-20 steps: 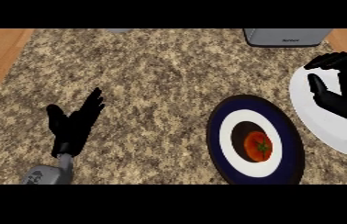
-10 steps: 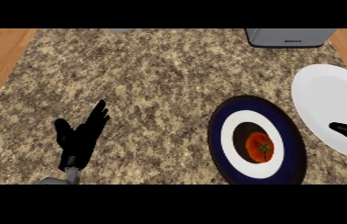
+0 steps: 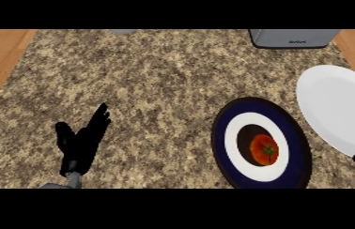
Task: Pick the tomato from the plate and place it in the plate
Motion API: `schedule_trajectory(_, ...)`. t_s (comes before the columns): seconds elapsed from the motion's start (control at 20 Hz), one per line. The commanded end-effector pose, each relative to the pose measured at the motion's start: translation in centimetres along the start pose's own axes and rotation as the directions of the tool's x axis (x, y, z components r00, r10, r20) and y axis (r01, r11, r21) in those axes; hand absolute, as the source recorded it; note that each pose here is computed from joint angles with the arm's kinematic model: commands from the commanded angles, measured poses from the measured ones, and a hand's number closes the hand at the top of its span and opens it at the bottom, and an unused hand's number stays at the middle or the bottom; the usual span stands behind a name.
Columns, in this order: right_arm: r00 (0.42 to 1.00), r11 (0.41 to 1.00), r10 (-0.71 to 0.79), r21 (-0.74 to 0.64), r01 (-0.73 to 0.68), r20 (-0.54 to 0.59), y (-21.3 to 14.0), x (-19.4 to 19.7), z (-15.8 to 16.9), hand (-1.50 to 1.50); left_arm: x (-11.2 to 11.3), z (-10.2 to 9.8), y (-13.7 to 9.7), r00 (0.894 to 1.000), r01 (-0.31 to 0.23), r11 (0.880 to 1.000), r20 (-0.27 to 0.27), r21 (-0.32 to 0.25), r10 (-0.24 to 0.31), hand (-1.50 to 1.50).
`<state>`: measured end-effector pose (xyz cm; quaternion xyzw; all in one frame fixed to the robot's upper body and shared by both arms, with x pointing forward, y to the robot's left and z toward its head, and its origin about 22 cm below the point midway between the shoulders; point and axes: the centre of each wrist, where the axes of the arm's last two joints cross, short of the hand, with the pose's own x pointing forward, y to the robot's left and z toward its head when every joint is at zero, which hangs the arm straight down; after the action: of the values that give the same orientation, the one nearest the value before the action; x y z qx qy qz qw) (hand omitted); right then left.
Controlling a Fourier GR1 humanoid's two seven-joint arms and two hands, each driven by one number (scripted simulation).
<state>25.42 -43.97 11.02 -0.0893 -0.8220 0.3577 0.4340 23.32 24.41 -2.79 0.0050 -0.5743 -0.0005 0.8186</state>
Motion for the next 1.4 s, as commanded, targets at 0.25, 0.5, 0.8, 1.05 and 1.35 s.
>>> schedule_trajectory(0.25,0.980,0.973,0.181,0.157,-0.167,-0.078,5.9,3.7,0.3,-1.50,-0.3,0.9,-1.0,0.999,-0.010,1.000,-0.045,-0.014,0.010,0.00)
schedule_trajectory(0.5,0.967,0.963,0.225,0.176,-0.203,-0.121,9.2,3.9,-0.6,-1.50,-1.3,0.7,-0.2,1.000,0.012,1.000,-0.028,0.001,-0.012,0.00)
schedule_trajectory(0.8,0.954,0.946,0.247,0.256,-0.200,-0.170,10.0,4.6,0.7,-1.50,-1.2,-0.2,-1.1,0.999,0.003,1.000,-0.053,-0.010,-0.004,0.00)
schedule_trajectory(1.05,0.958,0.939,0.233,0.294,-0.177,-0.167,12.7,5.7,-2.3,-1.50,-1.4,0.7,-0.3,0.999,-0.007,1.000,-0.042,-0.008,0.007,0.00)
schedule_trajectory(1.35,0.951,0.938,0.256,0.283,-0.201,-0.175,14.5,5.1,-1.0,-1.50,-0.7,-1.1,-1.5,0.999,0.002,1.000,-0.035,-0.011,-0.002,0.00)
